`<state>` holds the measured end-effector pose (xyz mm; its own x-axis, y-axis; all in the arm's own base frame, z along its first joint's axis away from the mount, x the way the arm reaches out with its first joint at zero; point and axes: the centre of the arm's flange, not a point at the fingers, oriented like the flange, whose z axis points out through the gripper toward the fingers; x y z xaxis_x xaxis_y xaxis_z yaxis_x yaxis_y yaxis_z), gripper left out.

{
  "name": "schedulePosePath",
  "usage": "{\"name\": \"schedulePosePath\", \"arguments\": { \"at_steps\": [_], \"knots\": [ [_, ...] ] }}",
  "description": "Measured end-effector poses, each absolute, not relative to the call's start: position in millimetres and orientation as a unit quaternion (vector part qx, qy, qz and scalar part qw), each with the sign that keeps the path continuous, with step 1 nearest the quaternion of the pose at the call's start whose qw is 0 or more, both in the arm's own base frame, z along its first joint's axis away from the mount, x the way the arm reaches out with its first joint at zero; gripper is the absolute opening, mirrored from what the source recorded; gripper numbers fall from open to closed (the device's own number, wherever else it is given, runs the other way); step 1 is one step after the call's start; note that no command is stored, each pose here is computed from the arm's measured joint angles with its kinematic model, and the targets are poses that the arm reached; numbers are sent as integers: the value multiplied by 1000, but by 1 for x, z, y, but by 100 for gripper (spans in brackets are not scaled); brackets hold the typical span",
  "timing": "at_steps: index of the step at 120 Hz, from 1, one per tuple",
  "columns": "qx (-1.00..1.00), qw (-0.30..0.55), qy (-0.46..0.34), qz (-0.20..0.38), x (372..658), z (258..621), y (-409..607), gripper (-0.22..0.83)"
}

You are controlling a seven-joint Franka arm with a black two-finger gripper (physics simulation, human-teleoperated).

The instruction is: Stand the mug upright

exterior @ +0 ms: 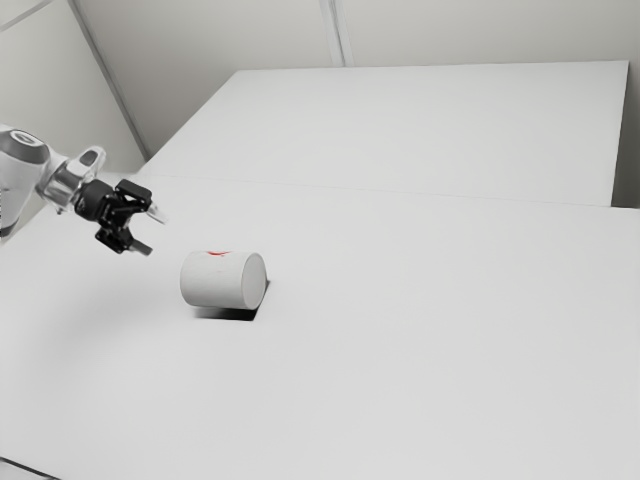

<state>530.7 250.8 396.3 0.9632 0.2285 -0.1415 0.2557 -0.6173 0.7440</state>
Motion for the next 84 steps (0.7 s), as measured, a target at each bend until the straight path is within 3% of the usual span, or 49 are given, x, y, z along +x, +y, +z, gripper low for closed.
{"name": "schedulePosePath", "arguments": {
  "at_steps": [9,24,78,84],
  "knots": [
    [882,449,143,-12,529,358,262,61],
    [859,491,143,12,527,325,275,62],
    [785,614,72,44,533,283,215,62],
    [781,619,71,48,533,280,214,52]
  ]
}}
